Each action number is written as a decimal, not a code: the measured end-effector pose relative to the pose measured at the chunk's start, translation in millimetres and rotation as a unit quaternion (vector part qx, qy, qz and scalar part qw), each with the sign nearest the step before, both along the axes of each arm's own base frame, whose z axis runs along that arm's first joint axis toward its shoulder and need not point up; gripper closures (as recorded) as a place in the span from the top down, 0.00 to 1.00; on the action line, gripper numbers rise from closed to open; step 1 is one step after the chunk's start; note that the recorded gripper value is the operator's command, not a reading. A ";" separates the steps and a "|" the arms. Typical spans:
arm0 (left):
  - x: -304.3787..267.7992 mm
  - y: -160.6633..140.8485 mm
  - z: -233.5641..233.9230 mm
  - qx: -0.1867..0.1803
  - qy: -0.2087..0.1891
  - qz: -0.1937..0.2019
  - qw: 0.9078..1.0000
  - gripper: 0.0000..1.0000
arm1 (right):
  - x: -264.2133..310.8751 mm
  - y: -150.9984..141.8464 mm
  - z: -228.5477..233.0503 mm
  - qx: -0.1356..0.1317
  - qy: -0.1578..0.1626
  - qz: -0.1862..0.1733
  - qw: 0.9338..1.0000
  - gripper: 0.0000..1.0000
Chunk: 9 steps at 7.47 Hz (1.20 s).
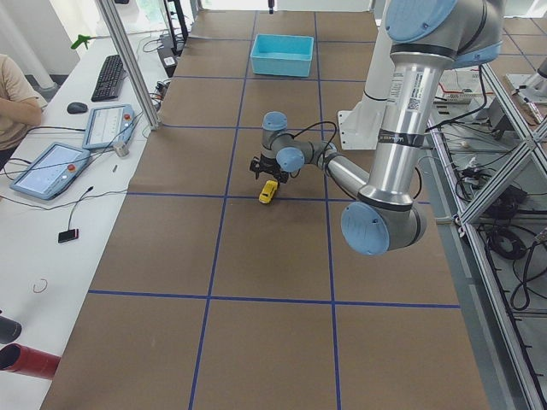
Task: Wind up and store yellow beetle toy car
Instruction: 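Close the left gripper on the yellow car, pressing it to the table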
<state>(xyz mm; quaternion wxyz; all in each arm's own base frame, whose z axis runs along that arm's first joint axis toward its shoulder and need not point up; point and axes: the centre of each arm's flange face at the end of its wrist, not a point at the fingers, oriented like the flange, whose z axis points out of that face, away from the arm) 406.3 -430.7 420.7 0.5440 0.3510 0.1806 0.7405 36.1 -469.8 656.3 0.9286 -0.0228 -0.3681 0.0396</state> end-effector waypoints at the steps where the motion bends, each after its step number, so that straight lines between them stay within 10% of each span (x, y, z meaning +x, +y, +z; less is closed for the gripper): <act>1: 2.0 -0.6 5.2 0.000 0.000 0.001 1.000 0.90 | -0.1 -0.1 -0.1 0.000 0.000 0.000 1.000 1.00; 9: 10.2 -1.7 10.9 0.004 0.001 0.013 1.000 0.77 | -1.4 -0.3 -0.2 0.000 0.000 -0.001 1.000 1.00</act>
